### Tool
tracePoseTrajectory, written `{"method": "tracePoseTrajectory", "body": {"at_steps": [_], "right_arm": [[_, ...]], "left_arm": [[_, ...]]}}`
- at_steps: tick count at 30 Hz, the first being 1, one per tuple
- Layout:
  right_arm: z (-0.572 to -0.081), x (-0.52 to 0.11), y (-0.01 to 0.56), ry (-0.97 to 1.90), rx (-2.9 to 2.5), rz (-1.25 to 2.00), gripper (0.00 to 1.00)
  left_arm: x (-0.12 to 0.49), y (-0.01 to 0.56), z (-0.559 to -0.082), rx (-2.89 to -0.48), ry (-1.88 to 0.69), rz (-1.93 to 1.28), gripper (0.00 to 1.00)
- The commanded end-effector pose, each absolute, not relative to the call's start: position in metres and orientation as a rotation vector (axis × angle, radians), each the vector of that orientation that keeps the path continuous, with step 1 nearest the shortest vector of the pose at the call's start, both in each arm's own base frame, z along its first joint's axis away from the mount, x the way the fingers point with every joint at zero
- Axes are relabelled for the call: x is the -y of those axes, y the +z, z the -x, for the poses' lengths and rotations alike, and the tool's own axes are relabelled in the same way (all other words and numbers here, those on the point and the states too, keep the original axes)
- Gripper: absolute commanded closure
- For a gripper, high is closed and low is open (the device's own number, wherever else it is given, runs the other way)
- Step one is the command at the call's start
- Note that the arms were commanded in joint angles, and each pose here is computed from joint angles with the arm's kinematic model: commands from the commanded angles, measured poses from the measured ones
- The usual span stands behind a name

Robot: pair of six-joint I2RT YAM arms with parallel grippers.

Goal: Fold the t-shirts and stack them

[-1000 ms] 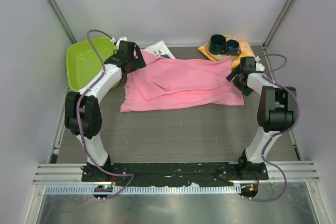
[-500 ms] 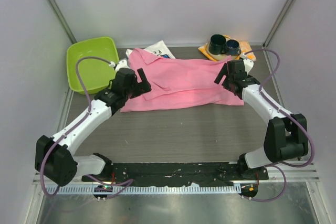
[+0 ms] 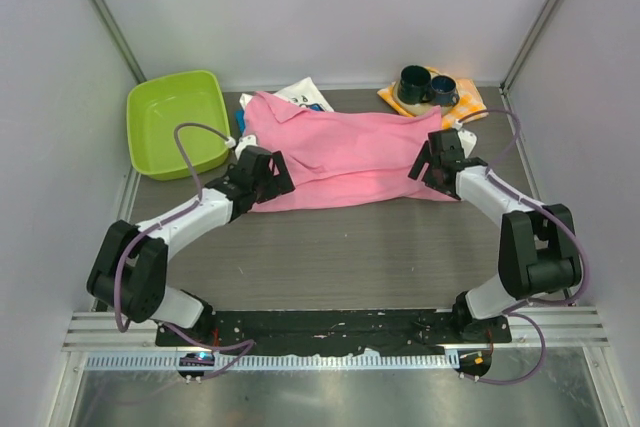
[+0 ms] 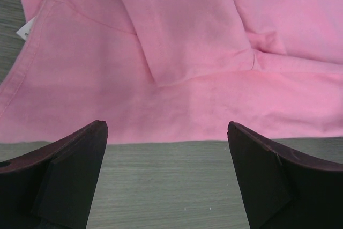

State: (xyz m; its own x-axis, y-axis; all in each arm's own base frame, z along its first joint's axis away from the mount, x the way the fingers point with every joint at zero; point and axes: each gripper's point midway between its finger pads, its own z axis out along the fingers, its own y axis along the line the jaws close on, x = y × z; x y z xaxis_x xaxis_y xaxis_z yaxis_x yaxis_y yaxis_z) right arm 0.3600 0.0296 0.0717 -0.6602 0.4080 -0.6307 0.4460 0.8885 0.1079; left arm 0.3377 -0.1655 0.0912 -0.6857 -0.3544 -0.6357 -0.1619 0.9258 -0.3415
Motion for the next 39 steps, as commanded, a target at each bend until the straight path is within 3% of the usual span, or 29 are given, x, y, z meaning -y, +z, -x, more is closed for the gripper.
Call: {"method": "tracePoseTrajectory", "body": {"at_steps": [1,12,27,39], "right_arm": [[-0.372,-0.029,0.066,-0.084,-2.349,-0.596,0.05],[-0.375,-0.022,0.036,-0.173,-2.398,-0.6,0.06],[-0.329,-0.016,0.008,-0.333,-2.532,-0.567,0.03],[-0.313,-0.006,0.039,-0.444,-2.494,-0.618,0.0]], "left_arm": [[0.173,0.101,-0.363,-2.229,-0.359,0.361,0.02],[0.165,0.062,-0.373,-2.264,-0.241,0.356,0.02],[0.126,0.048,-0.338,-2.304,-0.062,0.382,0.01],[0.116,0.059,-0.326,-2.3,-0.042,0.407,0.0]]}}
